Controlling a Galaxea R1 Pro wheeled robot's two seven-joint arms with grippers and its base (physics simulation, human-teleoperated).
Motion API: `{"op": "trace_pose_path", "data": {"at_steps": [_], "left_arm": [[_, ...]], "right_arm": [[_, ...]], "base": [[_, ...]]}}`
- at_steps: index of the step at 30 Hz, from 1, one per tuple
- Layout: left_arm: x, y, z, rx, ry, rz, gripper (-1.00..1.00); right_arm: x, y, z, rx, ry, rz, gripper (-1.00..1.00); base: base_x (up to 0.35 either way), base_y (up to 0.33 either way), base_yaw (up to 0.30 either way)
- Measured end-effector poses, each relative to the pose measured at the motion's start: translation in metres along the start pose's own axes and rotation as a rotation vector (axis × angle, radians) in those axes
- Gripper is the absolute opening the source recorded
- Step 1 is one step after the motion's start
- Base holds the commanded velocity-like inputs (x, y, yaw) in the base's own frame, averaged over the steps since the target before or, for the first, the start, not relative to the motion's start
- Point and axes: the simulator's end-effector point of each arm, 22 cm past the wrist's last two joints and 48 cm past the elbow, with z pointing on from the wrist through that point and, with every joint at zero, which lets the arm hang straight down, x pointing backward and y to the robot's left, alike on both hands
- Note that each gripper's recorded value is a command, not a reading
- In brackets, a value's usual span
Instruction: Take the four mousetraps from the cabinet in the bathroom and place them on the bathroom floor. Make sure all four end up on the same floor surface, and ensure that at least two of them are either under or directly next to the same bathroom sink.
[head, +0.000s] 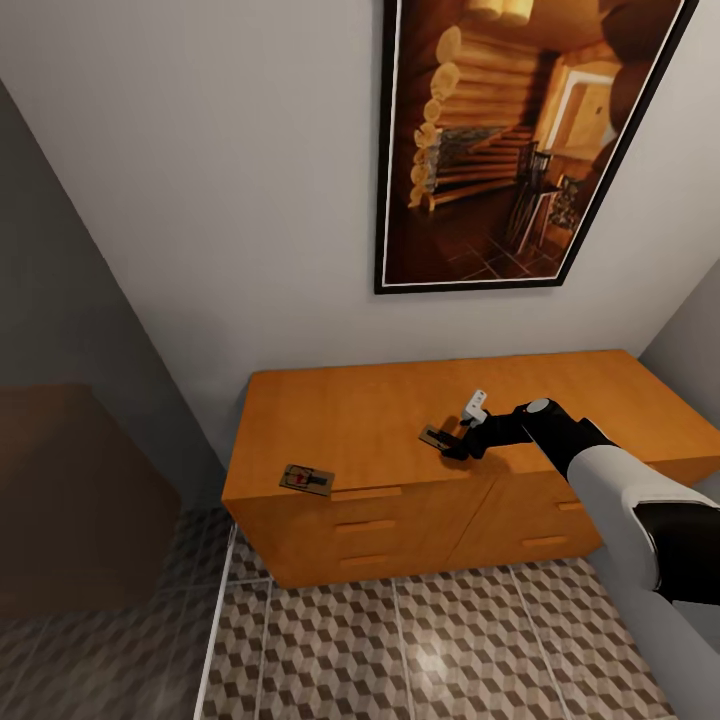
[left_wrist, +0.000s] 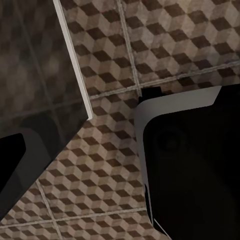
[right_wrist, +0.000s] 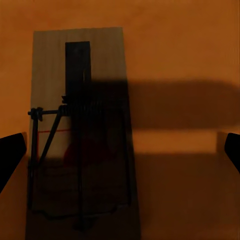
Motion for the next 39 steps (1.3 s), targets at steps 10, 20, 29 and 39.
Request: {"op": "trace_pose_path", "data": {"at_steps": [10,20,29,39], "left_arm": [[0.0001,0.0000,0.0000,0.000,0.000,0.000,1.00],[0.0002,0.0001,0.0000,0.000,0.000,0.000,1.00],[0.0002,0.0001,-0.0001,0.000,0.000,0.000,1.00],[0.0002,0.0001,0.0000,0.000,0.000,0.001,1.00]], "right_arm": [[0.0002,-0.0005,-0.0002,0.002,0.000,0.001,-1.00],[-0.0006,-0.0001,0.0002,0.002,-0.001,-0.004,-1.00],[-0.0005,0.0001,0.0003,0.001,-0.002,-0.003,-1.00],[-0.0013,0.0013,0.0009,-0.002,-0.002,-0.004,-1.00]], "base": [[0.000,0.000,0.000],[0.000,0.000,0.000],[0.000,0.000,0.000],[0.000,0.000,0.000]]}}
